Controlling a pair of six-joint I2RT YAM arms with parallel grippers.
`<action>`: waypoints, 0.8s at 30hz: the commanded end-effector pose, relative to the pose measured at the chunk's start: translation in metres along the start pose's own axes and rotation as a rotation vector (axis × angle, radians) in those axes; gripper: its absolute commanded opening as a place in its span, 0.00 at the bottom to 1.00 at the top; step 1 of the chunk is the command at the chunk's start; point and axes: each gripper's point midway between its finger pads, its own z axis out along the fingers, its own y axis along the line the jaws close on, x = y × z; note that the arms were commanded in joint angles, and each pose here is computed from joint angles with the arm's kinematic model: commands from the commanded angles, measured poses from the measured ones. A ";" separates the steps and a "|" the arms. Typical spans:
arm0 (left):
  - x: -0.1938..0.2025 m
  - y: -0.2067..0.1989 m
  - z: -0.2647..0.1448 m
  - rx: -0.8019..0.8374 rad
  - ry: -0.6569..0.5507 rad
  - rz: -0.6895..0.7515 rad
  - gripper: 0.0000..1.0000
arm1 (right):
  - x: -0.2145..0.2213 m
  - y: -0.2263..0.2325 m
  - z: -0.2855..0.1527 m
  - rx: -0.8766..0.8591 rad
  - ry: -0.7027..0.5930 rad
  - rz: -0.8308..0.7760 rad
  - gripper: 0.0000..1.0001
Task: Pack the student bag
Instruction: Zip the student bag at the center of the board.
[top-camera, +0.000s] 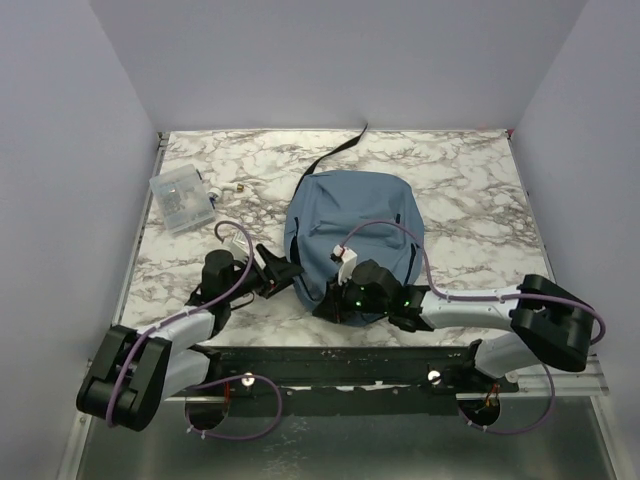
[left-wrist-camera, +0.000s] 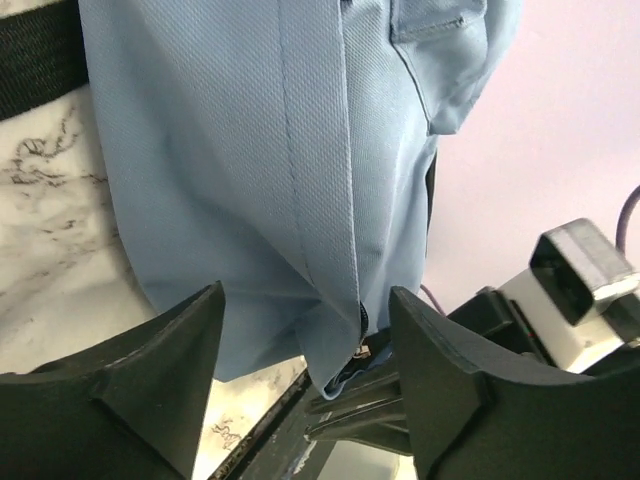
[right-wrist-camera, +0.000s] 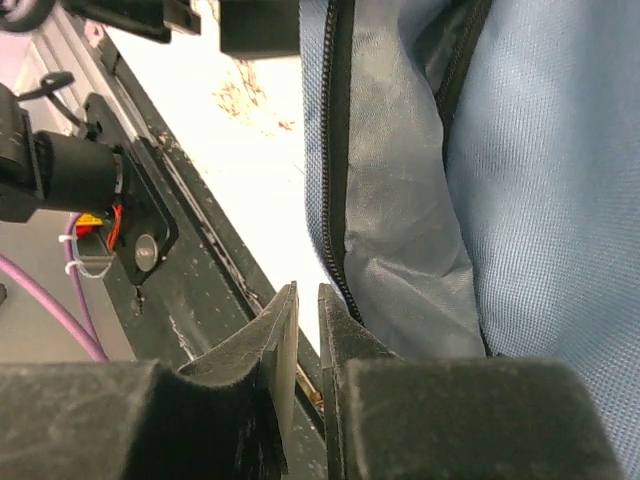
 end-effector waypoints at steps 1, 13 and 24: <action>-0.005 -0.009 0.004 0.032 0.050 -0.009 0.62 | 0.021 0.000 0.011 -0.052 0.035 0.017 0.17; 0.004 0.004 0.008 0.034 0.100 0.004 0.00 | 0.042 0.016 -0.010 -0.158 0.102 0.012 0.18; 0.011 -0.024 -0.004 0.229 0.022 0.207 0.00 | 0.017 -0.036 -0.095 0.351 -0.056 0.508 0.88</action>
